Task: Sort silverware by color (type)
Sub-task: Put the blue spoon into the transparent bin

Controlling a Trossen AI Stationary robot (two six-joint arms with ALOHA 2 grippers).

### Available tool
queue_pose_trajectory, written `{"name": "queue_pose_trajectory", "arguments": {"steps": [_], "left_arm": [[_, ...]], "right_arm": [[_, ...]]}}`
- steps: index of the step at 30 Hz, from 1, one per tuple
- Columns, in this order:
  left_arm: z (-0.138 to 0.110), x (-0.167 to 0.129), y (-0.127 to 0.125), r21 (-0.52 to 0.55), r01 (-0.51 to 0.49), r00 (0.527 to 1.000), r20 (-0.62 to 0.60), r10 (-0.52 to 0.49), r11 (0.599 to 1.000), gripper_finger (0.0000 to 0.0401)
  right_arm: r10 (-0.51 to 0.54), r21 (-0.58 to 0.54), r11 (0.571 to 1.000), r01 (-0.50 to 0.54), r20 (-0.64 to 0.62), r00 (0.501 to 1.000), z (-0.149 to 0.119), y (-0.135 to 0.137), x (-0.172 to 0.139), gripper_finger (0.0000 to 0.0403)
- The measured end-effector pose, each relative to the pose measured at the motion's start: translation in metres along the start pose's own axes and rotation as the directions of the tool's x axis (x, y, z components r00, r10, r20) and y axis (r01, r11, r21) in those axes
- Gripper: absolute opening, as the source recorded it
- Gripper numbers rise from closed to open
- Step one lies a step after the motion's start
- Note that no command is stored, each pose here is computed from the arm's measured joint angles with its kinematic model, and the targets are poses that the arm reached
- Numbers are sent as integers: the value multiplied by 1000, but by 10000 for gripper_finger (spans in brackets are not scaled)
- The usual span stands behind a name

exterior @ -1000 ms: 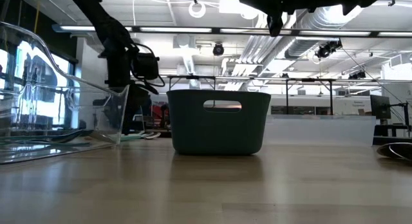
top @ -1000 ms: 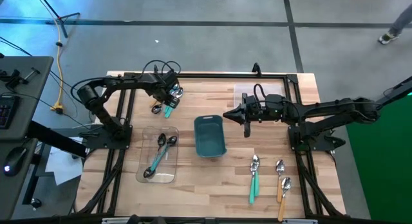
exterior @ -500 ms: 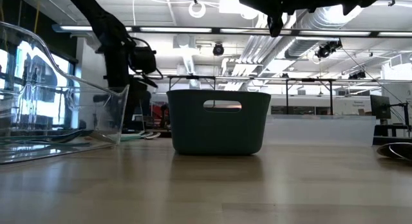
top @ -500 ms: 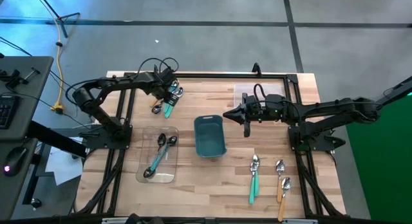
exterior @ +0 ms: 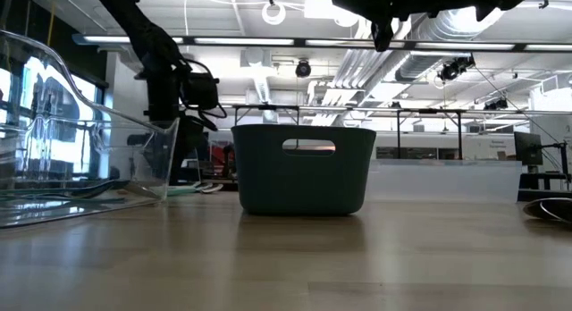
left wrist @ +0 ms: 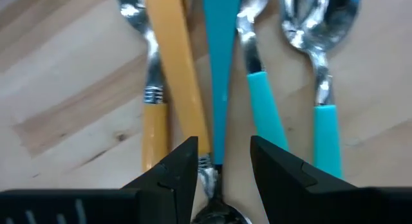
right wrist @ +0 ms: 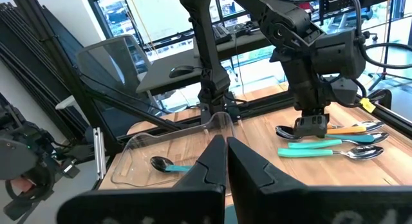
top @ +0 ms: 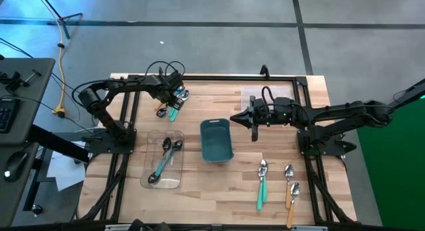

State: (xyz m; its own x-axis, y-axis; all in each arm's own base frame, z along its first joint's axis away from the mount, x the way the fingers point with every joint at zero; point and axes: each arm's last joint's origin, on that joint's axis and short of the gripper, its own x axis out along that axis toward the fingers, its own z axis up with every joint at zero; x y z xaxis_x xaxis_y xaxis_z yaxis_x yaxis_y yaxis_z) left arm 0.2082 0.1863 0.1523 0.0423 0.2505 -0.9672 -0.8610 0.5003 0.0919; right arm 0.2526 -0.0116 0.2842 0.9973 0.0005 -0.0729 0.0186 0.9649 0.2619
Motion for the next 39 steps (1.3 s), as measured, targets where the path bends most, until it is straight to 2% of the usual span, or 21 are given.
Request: {"name": "queue_pose_trajectory", "arguments": {"steps": [3, 20, 39], "left_arm": [[0, 0, -1, 1, 29, 1000, -6, -29, 1000, 131], [-9, 8, 1, 3, 10, 1000, -8, -10, 1000, 131], [4, -2, -6, 51, 44, 997, 55, -47, 998, 131]], "right_arm": [[0, 0, 1000, 0, 0, 1000, 0, 0, 0, 0], [-2, 0, 1000, 2, -4, 1000, 0, 0, 0, 0], [-10, 1, 1000, 10, -34, 999, -3, -1, 0, 0]]}}
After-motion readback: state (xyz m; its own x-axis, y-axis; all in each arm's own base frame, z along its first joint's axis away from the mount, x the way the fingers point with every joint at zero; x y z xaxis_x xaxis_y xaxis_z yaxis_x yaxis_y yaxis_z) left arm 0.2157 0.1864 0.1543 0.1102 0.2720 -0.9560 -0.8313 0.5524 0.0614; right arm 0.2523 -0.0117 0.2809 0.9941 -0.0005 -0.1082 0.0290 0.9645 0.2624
